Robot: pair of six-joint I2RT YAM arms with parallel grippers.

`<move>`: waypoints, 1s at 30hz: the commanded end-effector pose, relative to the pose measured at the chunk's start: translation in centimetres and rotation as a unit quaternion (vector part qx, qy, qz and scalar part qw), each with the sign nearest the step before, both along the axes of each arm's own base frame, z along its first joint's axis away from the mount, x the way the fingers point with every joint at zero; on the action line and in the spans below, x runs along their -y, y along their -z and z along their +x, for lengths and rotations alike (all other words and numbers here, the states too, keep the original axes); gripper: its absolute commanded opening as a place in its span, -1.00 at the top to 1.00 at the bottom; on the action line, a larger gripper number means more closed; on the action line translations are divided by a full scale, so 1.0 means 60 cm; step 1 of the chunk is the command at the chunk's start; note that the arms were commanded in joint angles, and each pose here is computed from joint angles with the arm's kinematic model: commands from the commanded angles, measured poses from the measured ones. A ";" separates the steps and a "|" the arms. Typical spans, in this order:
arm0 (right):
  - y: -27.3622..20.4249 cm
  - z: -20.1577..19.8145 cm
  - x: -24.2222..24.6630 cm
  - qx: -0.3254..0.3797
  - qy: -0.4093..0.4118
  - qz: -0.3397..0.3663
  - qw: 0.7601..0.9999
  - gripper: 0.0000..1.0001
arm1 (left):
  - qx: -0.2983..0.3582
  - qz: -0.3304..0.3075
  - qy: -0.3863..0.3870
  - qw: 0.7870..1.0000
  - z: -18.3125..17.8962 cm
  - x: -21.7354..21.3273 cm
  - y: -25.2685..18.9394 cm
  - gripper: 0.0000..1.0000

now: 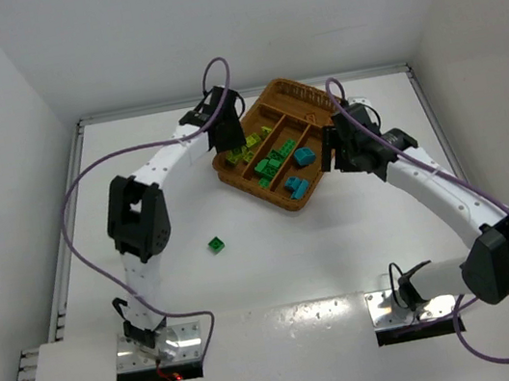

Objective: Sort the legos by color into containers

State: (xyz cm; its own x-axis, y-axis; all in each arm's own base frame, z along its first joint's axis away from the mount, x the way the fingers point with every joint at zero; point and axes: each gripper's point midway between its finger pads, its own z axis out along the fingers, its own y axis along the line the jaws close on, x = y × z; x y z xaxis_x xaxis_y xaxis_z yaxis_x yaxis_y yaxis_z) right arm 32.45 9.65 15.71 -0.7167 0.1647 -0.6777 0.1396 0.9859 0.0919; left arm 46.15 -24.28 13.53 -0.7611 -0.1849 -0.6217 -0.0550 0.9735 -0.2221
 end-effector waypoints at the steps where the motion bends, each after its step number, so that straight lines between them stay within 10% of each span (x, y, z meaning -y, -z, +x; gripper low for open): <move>1: -0.021 0.012 0.003 0.013 0.012 -0.009 1.000 -0.54 | -0.012 -0.009 0.019 1.000 0.056 0.013 0.044 0.31; 2: -0.027 0.015 0.002 0.017 0.012 -0.007 1.000 -0.54 | 0.008 -0.024 0.017 1.000 0.088 0.020 0.021 -0.10; 5: -0.033 0.015 0.002 0.014 0.008 -0.012 1.000 -0.54 | 0.003 -0.030 0.018 0.999 0.113 0.027 0.024 -0.46; 9: -0.038 0.015 0.005 0.019 0.012 -0.014 1.000 -0.54 | 0.050 -0.013 0.000 0.999 0.084 0.011 -0.069 -0.50; 22: -0.016 0.007 -0.016 0.012 -0.006 0.013 1.000 -0.54 | -0.115 -0.008 -0.121 0.986 -0.296 -0.132 0.130 -1.00; 30: -0.011 0.000 -0.039 0.008 -0.026 0.011 1.000 -0.54 | -0.153 -0.034 -0.181 0.971 -0.345 -0.115 0.182 -1.00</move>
